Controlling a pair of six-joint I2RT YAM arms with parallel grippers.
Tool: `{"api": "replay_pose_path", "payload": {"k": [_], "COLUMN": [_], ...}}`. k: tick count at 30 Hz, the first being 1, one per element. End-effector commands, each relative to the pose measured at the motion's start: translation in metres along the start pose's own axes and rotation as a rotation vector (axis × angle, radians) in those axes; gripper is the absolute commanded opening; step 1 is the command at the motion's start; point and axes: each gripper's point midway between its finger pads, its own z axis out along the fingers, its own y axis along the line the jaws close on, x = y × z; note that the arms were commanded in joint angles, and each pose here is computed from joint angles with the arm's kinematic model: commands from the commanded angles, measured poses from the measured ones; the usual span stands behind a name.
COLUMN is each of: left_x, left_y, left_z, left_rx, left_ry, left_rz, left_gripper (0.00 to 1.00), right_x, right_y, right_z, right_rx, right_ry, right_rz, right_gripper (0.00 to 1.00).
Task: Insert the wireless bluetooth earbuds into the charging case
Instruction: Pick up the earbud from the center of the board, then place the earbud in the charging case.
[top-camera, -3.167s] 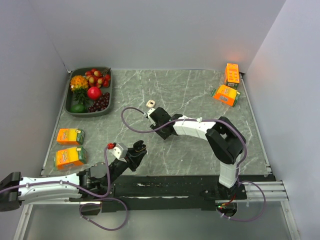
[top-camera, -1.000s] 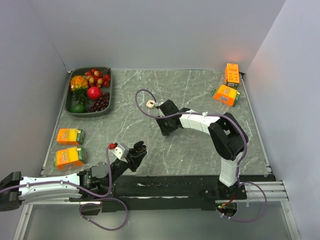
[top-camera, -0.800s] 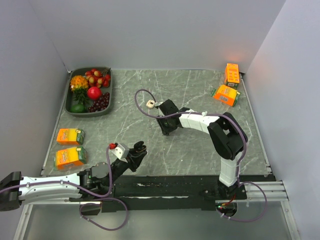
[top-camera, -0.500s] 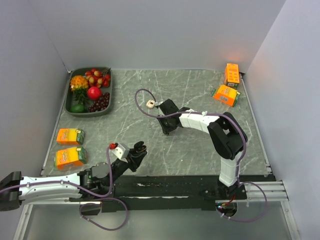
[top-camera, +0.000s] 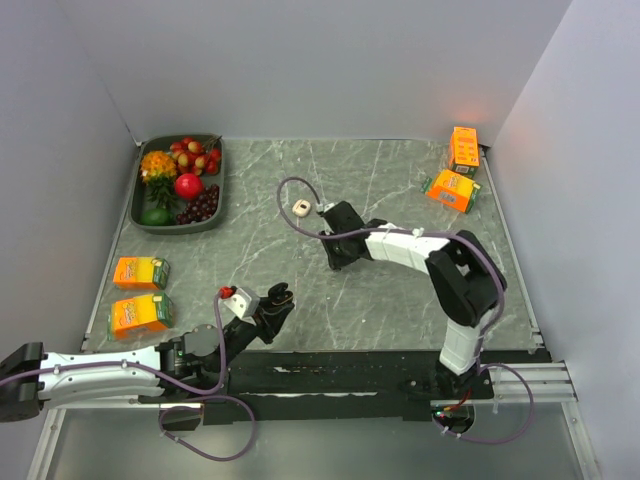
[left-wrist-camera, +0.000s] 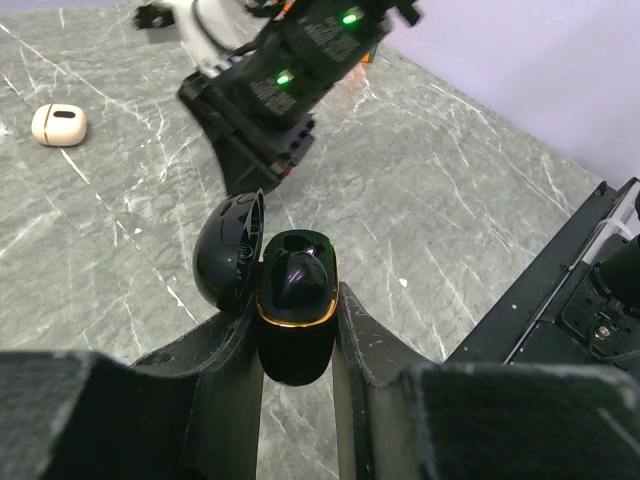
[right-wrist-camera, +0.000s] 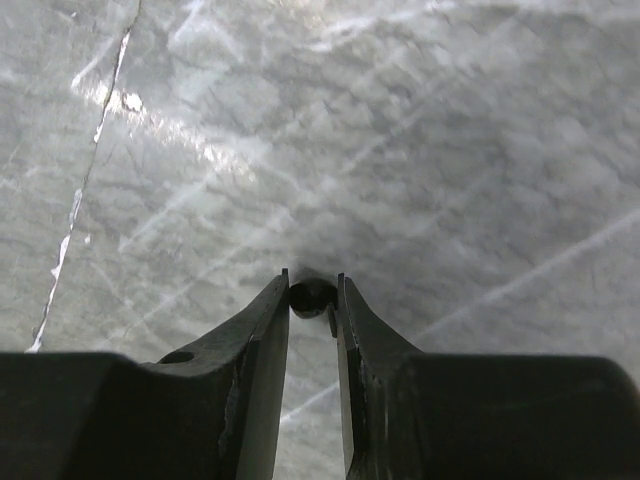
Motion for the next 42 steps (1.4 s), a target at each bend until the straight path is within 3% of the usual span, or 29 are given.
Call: {"api": "replay_pose_path", "payload": {"k": [1,8,13,22,31,38,42], "left_x": [-0.018,-0.018,-0.021,-0.061,-0.091,-0.093,-0.102], "left_y": [-0.004,-0.001,0.001,-0.002,-0.030,-0.059,-0.070], "left_z": [0.003,0.005,0.008,0.010,0.010,0.024,0.030], "left_rx": [-0.004,-0.024,-0.045,-0.006,0.175,0.277,0.307], "left_ry": [-0.056,-0.074,-0.103,-0.279,-0.422,-0.420,-0.429], "left_rz": [-0.049,-0.053,-0.081,-0.135,-0.107,-0.008,0.002], "left_gripper": [0.01,0.02,0.02,0.02,0.01,0.01,0.01], "right_x": [-0.051,-0.072,-0.097,-0.091,-0.058,-0.029,-0.018], "right_y": [0.004,0.011,0.025,0.048,0.083,0.110,0.118], "right_z": [-0.057,-0.116,-0.180,-0.276,-0.341,-0.363,-0.366], "right_rx": [-0.021,-0.101,-0.252,-0.523,-0.765,-0.895,-0.881], "right_ry": [-0.241,-0.468,-0.754,-1.096,-1.250,-1.264,-1.273], "right_rz": [0.089,0.177,0.224,0.196,-0.014,-0.168,-0.246], "right_gripper": [0.00,0.00,0.00,0.00,0.00,0.00,0.00]}}
